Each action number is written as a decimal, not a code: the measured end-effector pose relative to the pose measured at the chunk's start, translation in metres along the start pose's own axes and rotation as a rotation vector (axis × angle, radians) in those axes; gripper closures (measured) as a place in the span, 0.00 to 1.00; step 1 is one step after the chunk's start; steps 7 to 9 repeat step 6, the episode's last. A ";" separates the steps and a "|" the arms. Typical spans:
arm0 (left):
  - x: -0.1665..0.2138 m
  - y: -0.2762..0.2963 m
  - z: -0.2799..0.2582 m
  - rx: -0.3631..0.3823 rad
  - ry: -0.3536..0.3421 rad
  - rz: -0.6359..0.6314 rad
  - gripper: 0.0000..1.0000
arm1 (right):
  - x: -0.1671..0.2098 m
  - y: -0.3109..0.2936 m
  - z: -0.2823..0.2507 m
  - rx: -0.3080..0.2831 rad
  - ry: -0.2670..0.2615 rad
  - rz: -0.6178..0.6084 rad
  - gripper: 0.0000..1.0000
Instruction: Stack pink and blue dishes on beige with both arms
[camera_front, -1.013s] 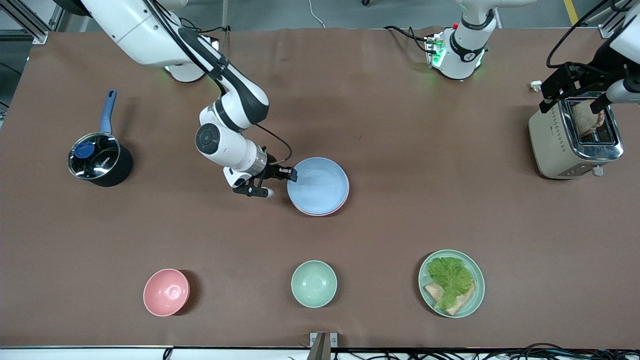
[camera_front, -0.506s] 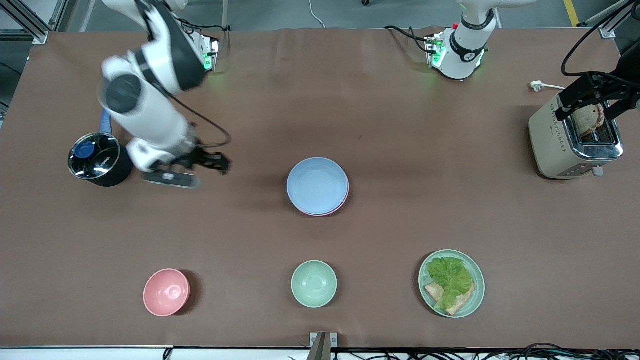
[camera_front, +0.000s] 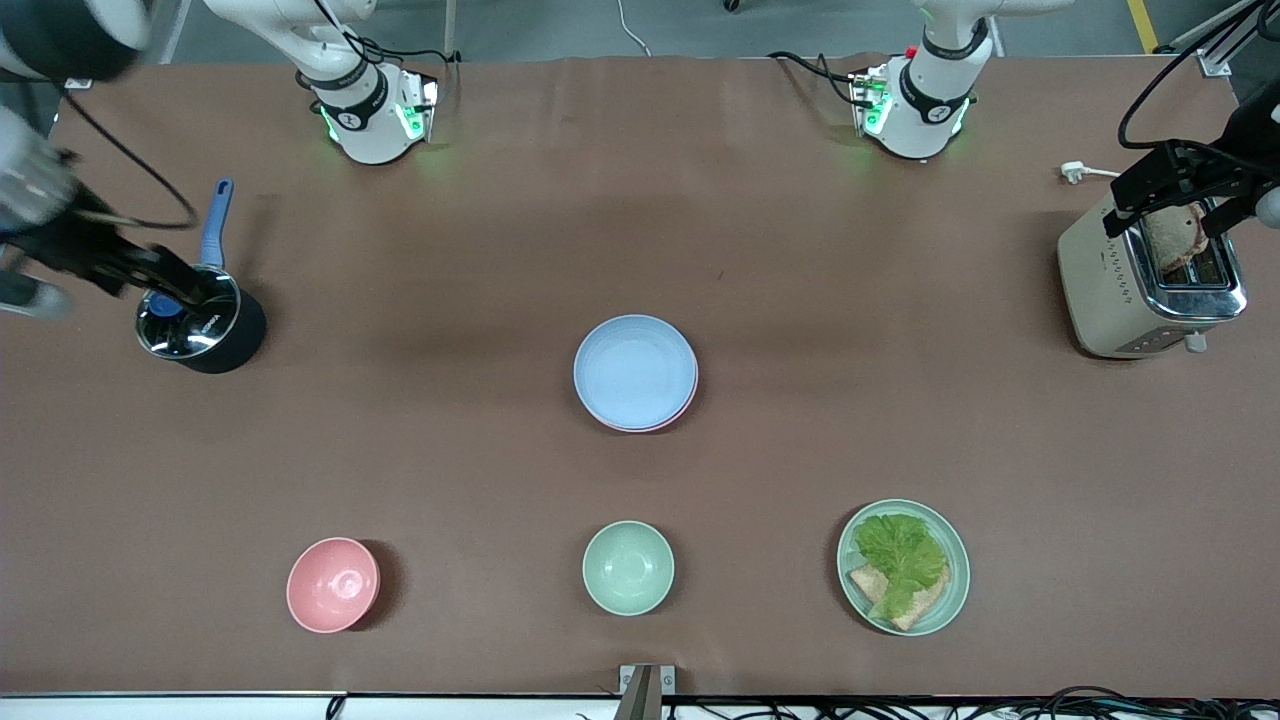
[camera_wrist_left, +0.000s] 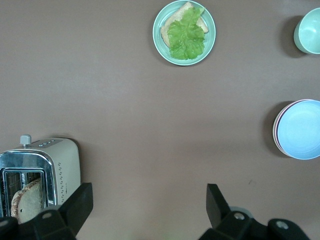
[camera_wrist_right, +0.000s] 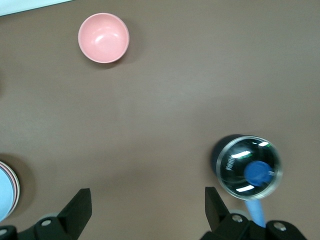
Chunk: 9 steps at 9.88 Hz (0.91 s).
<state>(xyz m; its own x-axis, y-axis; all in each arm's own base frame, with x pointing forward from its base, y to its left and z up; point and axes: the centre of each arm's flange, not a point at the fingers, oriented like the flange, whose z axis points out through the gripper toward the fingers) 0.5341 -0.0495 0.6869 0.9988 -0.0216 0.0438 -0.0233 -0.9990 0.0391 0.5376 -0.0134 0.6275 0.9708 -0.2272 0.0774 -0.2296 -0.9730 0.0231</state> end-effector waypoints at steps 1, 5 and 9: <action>0.000 0.000 0.000 0.000 -0.001 0.009 0.00 | 0.000 0.016 -0.022 0.021 -0.002 0.023 0.00; 0.000 -0.001 0.000 0.001 -0.002 0.026 0.00 | 0.015 0.059 -0.047 0.062 -0.036 -0.042 0.00; 0.000 -0.002 0.000 0.001 -0.002 0.025 0.00 | 0.020 0.056 -0.039 0.060 -0.056 -0.052 0.00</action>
